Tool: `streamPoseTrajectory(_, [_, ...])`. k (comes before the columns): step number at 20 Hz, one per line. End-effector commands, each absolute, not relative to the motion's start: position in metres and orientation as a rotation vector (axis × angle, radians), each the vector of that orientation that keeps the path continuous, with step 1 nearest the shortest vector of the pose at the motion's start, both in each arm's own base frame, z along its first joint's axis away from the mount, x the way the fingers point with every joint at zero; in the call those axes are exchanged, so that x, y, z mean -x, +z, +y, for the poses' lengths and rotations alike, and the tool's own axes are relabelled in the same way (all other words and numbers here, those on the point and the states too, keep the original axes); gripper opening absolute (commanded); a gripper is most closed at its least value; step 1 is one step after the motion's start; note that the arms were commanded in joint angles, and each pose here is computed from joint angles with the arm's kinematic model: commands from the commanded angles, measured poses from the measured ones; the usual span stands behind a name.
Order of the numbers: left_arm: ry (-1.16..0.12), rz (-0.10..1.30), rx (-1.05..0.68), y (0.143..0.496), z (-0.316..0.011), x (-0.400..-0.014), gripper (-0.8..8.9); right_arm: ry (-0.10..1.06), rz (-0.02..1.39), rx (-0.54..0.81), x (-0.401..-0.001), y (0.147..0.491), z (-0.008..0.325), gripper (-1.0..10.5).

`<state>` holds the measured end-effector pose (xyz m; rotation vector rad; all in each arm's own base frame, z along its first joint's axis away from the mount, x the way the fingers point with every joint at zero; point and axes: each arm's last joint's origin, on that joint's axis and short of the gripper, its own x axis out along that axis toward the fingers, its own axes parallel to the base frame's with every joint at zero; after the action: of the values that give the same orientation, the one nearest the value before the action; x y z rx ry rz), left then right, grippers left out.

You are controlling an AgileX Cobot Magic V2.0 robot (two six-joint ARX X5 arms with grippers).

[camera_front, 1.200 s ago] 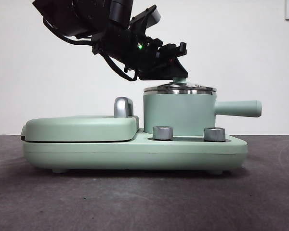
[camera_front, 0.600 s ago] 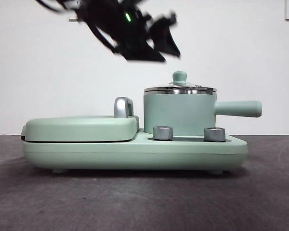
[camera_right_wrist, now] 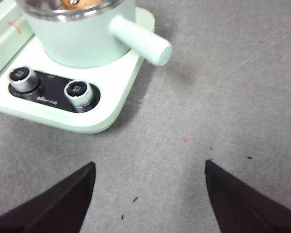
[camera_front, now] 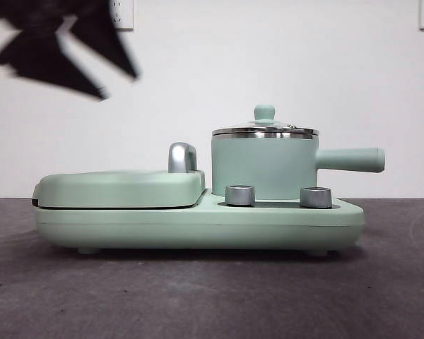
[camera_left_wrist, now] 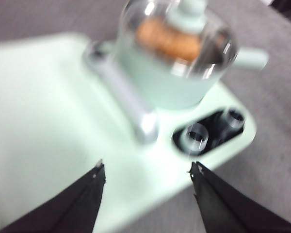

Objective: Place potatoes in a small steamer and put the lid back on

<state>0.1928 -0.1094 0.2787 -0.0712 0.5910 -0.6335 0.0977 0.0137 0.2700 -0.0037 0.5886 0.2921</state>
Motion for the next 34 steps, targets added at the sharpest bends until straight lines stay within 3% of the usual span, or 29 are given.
streamPoseTrajectory(1, [-0.580, 0.582, 0.125, 0.273, -0.094, -0.164, 2.89, 0.297, 0.589, 0.002, -0.100, 0.270, 0.014, 3.5])
streamPoseTrajectory(6, [-0.556, 0.640, 0.118, 0.273, -0.068, -0.117, 2.80, 0.298, 0.591, -0.002, -0.099, 0.270, 0.014, 3.5])
streamPoseTrajectory(7, [-0.562, 0.623, 0.109, 0.275, -0.066, -0.112, 2.42, 0.295, 0.587, -0.002, -0.099, 0.270, 0.014, 3.1])
streamPoseTrajectory(8, [-0.570, 0.599, 0.102, 0.277, -0.064, -0.109, 0.09, 0.296, 0.585, -0.002, -0.099, 0.271, 0.014, 0.6])
streamPoseTrajectory(10, [-0.583, 0.536, 0.102, 0.283, -0.062, -0.105, 0.05, 0.300, 0.579, -0.004, -0.099, 0.271, 0.014, 0.2])
streamPoseTrajectory(21, [-0.593, 0.436, 0.062, 0.288, -0.054, -0.094, 0.06, 0.327, 0.576, -0.022, -0.097, 0.272, 0.015, 0.2])
streamPoseTrajectory(23, [-0.521, 0.327, 0.023, 0.268, -0.042, -0.091, 0.06, 0.327, 0.576, -0.022, -0.097, 0.272, 0.015, 0.2])
streamPoseTrajectory(25, [-0.367, 0.222, 0.034, 0.229, -0.026, -0.094, 0.06, 0.327, 0.576, -0.022, -0.097, 0.272, 0.015, 0.2])
streamPoseTrajectory(29, [-0.160, 0.146, 0.077, 0.161, -0.006, -0.095, 0.06, 0.327, 0.576, -0.022, -0.097, 0.272, 0.015, 0.2])
streamPoseTrajectory(34, [-0.116, 0.170, 0.082, 0.151, -0.002, -0.095, 0.06, 0.327, 0.570, -0.022, -0.098, 0.272, 0.015, 0.2])
